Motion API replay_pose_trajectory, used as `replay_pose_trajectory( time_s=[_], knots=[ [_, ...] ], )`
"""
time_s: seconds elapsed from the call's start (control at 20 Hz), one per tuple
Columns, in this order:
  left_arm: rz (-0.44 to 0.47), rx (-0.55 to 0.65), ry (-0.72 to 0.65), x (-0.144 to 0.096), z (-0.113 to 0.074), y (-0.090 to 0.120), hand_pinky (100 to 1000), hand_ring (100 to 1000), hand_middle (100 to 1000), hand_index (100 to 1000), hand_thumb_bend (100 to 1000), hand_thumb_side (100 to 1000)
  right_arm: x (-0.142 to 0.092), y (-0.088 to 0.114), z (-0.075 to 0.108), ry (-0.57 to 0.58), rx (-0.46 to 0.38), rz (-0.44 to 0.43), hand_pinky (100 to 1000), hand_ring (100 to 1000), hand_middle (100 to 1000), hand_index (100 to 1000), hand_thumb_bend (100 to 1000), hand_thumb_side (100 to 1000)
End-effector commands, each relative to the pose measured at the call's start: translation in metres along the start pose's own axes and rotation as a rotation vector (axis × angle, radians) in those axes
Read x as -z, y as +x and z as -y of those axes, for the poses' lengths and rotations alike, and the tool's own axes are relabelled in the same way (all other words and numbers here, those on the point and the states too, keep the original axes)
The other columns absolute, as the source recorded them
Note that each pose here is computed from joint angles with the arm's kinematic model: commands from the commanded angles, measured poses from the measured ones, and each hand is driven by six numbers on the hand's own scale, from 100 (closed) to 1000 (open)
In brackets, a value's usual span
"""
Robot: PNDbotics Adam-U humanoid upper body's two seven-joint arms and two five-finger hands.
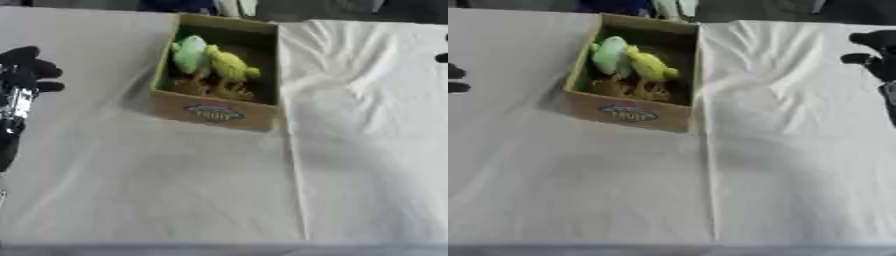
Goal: Pick up objects on the table and place them in the box.
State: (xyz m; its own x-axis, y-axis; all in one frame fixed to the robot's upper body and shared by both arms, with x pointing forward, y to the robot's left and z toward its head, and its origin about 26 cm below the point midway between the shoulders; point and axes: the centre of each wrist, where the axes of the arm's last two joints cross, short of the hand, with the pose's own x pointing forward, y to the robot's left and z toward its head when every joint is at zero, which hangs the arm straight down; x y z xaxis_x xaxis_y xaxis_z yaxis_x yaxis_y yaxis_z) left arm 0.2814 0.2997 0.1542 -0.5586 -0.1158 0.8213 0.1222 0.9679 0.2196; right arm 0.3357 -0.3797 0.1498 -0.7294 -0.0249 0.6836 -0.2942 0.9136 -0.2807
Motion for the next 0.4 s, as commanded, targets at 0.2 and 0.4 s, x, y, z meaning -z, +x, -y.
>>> replay_pose_trajectory(
  time_s=[0.2,0.4],
  knots=[
    [0.018,0.016,0.004,0.0008,-0.0036,0.0051,713,736,637,811,100,431,0.0051,0.0111,0.0048,0.009,-0.032,0.012,750,858,708,736,100,311],
    [0.018,0.014,0.004,0.0005,-0.0034,0.0052,714,736,637,811,100,429,0.0045,0.0113,0.0045,0.008,-0.033,0.008,750,858,708,736,100,311]
  ],
)
